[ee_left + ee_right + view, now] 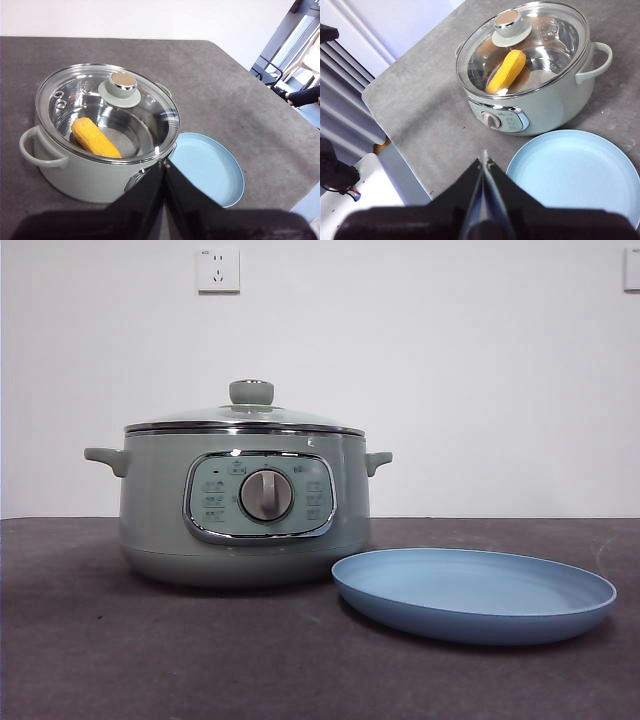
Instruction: Take the corn out from the steamer,put the corn on the plate,close the lid
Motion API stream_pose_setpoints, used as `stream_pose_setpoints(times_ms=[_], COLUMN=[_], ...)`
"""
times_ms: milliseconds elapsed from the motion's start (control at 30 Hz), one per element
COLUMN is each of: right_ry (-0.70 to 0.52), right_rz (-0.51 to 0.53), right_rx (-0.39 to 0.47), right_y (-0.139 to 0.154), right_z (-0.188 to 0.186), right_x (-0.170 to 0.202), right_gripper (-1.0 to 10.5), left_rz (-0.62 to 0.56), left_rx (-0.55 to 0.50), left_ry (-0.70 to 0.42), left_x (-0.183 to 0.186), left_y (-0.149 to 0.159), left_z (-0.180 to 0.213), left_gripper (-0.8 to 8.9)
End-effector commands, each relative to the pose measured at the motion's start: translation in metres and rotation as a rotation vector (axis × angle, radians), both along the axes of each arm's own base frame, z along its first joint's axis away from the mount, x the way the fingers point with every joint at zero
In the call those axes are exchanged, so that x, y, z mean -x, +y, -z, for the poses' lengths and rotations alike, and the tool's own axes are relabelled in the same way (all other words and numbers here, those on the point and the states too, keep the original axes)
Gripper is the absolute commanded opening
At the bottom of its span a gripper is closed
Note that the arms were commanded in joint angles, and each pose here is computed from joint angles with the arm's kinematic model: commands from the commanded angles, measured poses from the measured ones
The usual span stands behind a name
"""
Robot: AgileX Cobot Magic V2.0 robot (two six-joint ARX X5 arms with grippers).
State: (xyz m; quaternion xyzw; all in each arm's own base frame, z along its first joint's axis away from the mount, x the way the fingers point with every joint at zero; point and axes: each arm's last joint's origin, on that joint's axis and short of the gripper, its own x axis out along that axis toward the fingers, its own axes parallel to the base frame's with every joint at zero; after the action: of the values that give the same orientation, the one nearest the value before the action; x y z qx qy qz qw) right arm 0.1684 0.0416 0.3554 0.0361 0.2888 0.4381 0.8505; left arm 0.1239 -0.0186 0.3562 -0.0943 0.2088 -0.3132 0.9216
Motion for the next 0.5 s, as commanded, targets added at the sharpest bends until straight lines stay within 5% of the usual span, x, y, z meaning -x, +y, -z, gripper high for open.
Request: stream_pose_setpoints(times_ms=[33, 133, 167, 500], right_ry=[-0.018, -0.012, -0.012, -0.01], right_rz=[-0.005, -0.002, -0.001, -0.001], right_rx=[0.007, 0.003, 0.003, 0.002], right_y=[0.0, 0.0, 0.0, 0.0], right_z=[-0.001, -0.001, -0.001, -0.001], right_x=[0.0, 0.0, 0.0, 0.0], right_gripper=[1.7, 5.2, 5.9, 6.0], left_rz=[0.005, 0.006, 0.006, 0.021], left_rx=[-0.004, -0.004, -0.004, -0.002], left_ry=[-0.009, -0.013, -0.017, -0.11], left_x=[0.0, 0.0, 0.0, -0.017], left_y=[0.0, 0.0, 0.0, -0.002], left_z=[-0.001, -0.001, -0.002, -0.008], left_gripper=[1.65, 4.87, 5.15, 5.11])
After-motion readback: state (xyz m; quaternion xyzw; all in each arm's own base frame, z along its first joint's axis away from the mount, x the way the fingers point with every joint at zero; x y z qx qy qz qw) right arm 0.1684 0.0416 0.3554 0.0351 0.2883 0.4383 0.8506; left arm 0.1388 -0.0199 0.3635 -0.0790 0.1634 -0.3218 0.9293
